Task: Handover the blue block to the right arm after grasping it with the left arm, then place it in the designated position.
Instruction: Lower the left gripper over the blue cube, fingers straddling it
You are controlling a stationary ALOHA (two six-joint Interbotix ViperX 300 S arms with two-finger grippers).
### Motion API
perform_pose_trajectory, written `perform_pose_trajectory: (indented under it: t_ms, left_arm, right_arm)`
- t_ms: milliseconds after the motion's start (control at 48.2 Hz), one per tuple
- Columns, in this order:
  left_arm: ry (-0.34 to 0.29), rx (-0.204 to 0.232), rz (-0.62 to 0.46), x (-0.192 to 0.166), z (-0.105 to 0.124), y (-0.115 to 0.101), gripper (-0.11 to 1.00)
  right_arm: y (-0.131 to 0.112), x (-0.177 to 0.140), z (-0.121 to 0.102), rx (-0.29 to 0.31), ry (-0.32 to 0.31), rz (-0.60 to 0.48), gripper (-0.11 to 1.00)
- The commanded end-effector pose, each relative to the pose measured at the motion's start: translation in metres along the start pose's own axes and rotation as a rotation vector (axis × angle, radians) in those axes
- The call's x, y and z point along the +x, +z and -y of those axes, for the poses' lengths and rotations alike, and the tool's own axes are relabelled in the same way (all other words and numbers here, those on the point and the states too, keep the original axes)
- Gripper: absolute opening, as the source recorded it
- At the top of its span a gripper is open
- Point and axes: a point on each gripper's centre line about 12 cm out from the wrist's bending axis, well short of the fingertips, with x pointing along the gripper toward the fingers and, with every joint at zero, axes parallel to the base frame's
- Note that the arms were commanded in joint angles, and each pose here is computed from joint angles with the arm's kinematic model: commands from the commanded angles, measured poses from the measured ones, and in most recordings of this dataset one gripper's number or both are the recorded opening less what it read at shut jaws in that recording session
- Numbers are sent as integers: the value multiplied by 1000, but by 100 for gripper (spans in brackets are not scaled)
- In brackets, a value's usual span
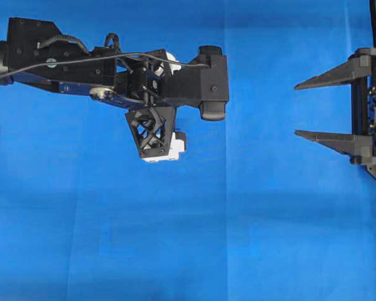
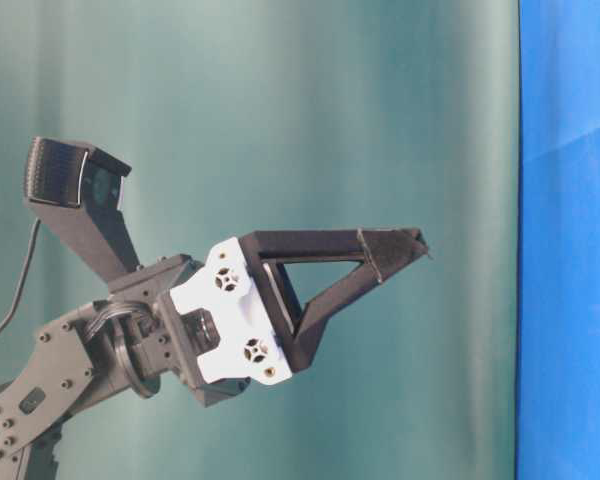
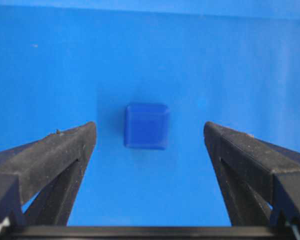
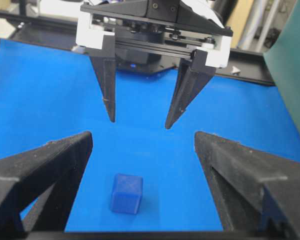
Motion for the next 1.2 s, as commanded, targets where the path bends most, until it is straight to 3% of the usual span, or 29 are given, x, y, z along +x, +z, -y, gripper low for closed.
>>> perform_pose_trajectory:
  t_ms: [0, 955, 1183]
  left_arm:
    - [1, 2, 41, -13, 1, 9, 91]
    - [0, -7, 37, -8, 1, 7, 91]
    - [0, 4, 48, 7, 0, -3, 91]
  right_arm:
    - [6, 2, 0, 2, 0, 14, 95]
    - [6, 2, 0, 2, 0, 14, 95]
    - [5, 3, 0, 2, -1, 8, 95]
